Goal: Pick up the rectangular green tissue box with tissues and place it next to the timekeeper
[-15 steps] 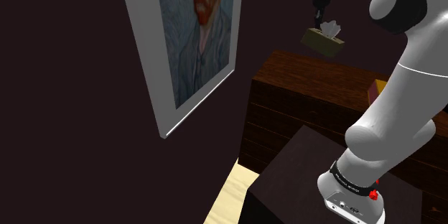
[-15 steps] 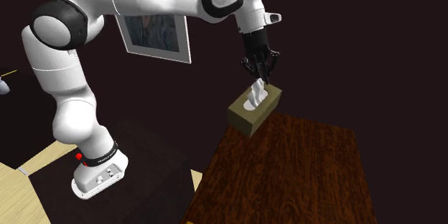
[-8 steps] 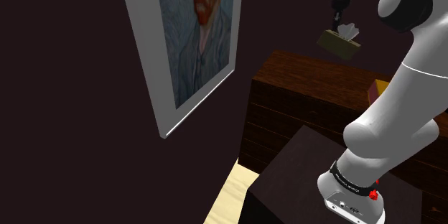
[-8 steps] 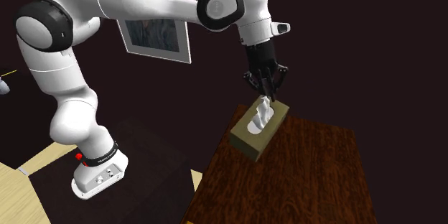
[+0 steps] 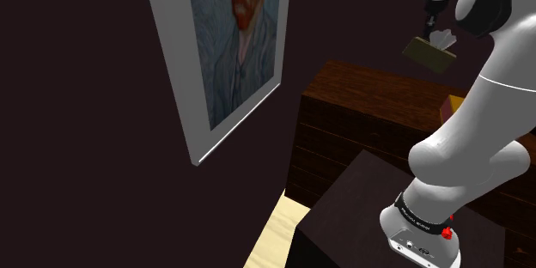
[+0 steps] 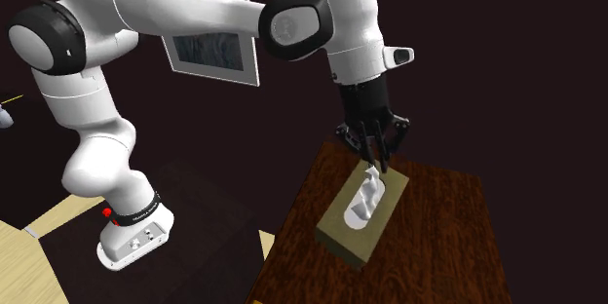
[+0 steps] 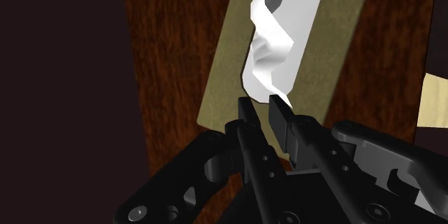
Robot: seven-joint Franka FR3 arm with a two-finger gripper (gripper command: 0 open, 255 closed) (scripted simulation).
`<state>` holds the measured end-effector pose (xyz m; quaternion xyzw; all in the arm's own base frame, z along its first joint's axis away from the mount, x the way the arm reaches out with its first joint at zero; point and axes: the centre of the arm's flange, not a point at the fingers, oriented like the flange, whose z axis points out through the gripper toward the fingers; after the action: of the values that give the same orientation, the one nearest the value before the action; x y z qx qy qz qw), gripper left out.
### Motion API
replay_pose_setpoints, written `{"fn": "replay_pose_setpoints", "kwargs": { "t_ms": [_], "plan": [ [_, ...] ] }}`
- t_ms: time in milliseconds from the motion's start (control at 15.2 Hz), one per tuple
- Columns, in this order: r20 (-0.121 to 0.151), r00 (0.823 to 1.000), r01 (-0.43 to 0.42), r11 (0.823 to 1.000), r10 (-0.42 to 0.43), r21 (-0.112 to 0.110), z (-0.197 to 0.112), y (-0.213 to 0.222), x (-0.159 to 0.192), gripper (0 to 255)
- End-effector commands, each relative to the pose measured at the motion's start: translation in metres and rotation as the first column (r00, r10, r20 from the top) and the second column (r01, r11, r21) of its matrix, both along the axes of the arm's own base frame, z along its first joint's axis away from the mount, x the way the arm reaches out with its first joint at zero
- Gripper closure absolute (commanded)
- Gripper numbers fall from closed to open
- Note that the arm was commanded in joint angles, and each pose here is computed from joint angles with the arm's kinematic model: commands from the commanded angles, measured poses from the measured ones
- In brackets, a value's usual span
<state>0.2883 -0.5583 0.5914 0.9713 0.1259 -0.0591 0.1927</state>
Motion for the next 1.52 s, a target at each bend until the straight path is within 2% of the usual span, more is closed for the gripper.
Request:
{"fn": "replay_pose_setpoints", "kwargs": {
  "t_ms": [0, 132, 1452],
  "plan": [
    [0.0, 1.0, -0.002, 1.0, 0.002, 0.0, 0.001, -0.017, -0.021, 255],
    [0.0, 1.0, -0.002, 1.0, 0.002, 0.0, 0.002, -0.037, -0.047, 255],
    [0.0, 1.0, -0.002, 1.0, 0.002, 0.0, -0.104, -0.037, -0.047, 255]
  ]
}}
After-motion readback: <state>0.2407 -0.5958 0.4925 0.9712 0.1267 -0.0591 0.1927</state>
